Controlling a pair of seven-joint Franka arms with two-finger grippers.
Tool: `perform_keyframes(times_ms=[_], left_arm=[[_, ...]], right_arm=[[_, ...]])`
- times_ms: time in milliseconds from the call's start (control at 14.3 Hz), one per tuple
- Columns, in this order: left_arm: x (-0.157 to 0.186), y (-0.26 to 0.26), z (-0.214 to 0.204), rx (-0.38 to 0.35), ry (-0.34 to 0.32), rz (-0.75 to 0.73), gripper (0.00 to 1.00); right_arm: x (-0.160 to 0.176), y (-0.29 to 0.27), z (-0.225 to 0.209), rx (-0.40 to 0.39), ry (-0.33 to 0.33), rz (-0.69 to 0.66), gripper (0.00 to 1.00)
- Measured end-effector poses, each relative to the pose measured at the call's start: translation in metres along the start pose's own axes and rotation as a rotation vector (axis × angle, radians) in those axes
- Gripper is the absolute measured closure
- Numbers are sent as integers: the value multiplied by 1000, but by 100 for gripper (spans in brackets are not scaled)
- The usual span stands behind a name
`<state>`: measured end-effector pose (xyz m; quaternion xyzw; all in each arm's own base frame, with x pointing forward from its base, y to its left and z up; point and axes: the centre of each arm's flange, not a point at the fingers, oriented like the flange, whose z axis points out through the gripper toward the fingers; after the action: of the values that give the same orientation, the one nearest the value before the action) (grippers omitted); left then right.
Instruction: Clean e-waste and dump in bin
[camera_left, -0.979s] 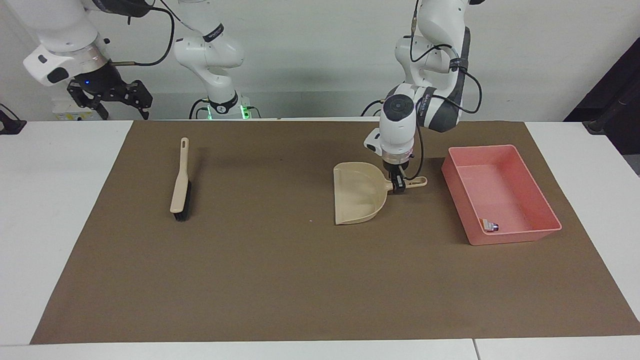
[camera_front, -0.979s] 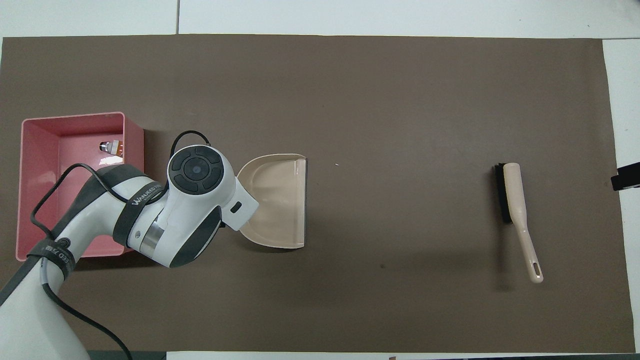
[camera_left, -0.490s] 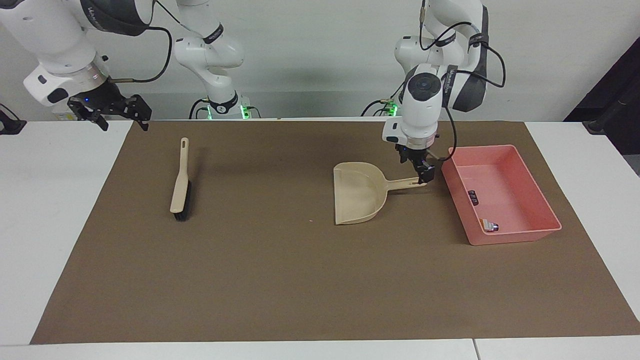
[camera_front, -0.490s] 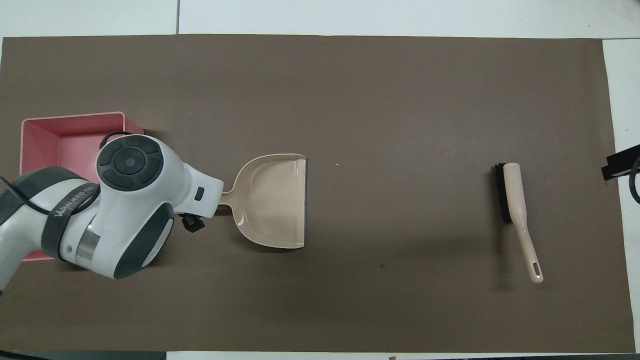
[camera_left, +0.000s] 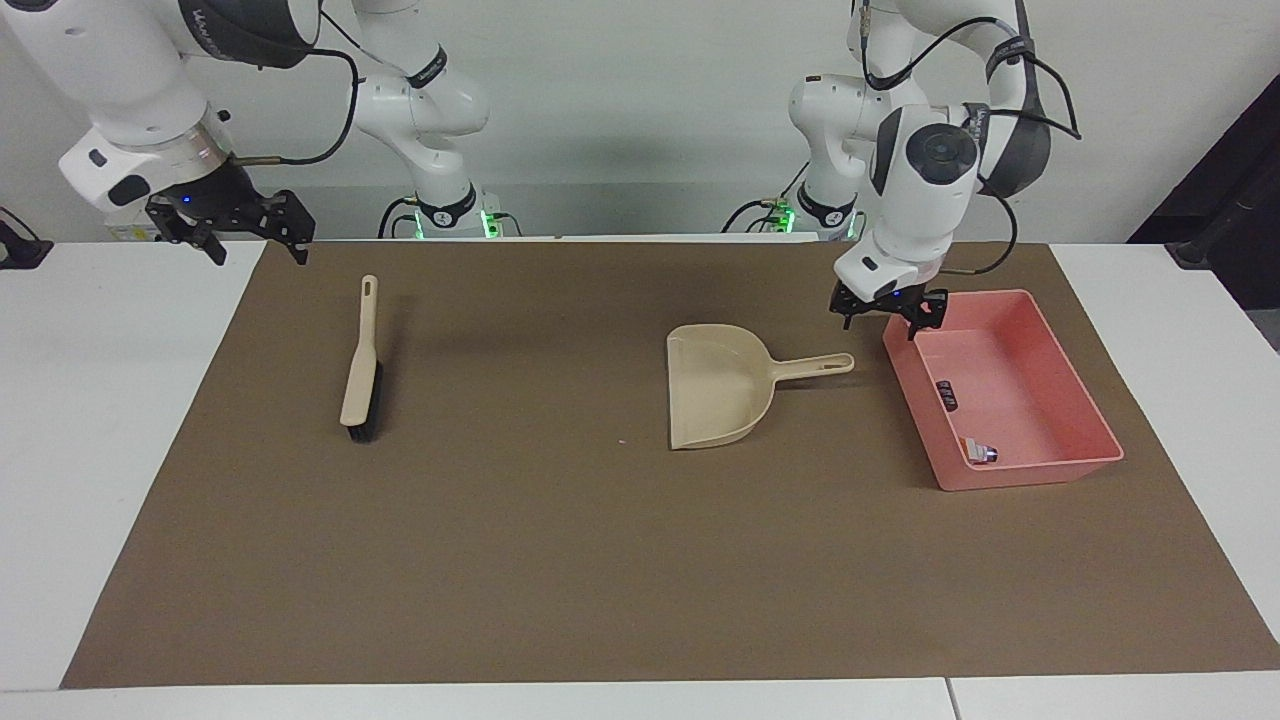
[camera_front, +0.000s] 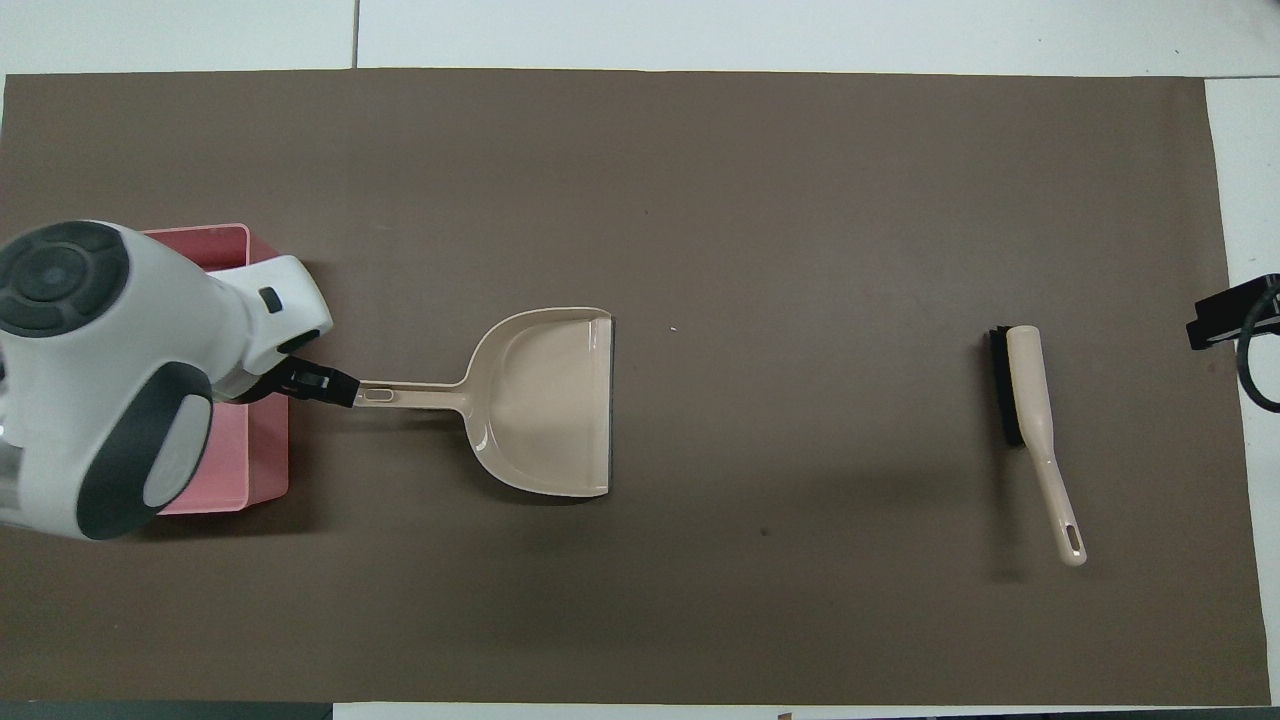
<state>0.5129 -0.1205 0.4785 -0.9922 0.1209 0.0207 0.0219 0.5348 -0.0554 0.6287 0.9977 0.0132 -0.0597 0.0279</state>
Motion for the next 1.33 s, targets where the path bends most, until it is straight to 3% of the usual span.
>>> perform_keyframes(times_ms=[210,629,839,1049,1329], left_arm=[[9,-47,-49,-80,74,-128,2],[7,-104,-143,-91,92,-221,2],[4,-114,-152,-93,70,-234,1],[-6,-119,-147,-100,6,-212,1],[-8,-118,-145,-103,-11,-207,1]], right_arm=[[0,-2,-1,-1,2,0,1],[0,-2,-3,-1,8,31,1],[0,-2,-3,-1,8,31,1],[0,-1,-3,-1,8,32,1],[0,-1,-3,-1,8,33,1]])
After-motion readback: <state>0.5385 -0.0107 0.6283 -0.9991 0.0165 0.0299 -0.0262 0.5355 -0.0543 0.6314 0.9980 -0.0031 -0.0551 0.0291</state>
